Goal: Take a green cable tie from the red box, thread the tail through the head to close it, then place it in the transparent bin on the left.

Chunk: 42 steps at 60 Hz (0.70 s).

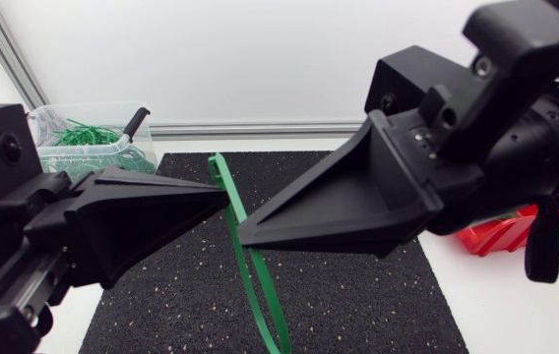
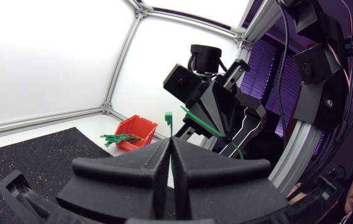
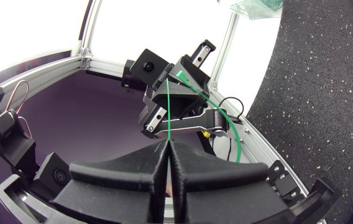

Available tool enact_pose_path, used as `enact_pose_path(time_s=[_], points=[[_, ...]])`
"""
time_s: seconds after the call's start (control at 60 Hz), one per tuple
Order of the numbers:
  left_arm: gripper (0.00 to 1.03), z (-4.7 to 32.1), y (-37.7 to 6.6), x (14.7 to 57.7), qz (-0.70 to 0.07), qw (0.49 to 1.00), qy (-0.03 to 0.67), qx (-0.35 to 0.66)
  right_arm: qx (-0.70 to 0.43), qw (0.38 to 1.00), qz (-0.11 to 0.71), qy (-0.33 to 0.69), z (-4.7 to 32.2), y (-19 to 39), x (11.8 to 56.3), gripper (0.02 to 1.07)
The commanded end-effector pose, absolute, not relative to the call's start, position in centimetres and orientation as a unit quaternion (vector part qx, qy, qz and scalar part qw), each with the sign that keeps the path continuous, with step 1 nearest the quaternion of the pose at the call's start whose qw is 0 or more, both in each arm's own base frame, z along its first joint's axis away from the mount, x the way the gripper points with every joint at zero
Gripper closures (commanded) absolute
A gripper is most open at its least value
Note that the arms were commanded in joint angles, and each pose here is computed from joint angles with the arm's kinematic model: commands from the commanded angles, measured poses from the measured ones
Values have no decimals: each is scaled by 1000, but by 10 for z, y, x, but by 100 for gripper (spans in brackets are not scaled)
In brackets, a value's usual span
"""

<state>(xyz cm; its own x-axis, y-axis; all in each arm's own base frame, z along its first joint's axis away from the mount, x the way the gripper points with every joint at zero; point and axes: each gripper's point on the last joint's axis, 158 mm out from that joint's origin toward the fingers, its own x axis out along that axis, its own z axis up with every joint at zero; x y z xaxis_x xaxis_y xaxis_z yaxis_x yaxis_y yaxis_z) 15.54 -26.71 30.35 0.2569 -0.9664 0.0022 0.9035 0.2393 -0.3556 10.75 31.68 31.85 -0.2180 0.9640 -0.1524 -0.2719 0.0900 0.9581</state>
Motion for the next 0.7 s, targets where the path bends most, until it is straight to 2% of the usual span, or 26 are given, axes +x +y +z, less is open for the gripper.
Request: enact_pose_path(time_s=[0.0,0.683], points=[[100,304,-268,152,-604,778,105,-139,347,520,575,528,319,317,112,101],[100,304,-270,157,-600,780,110,-142,348,507,564,551,302,319,115,101]])
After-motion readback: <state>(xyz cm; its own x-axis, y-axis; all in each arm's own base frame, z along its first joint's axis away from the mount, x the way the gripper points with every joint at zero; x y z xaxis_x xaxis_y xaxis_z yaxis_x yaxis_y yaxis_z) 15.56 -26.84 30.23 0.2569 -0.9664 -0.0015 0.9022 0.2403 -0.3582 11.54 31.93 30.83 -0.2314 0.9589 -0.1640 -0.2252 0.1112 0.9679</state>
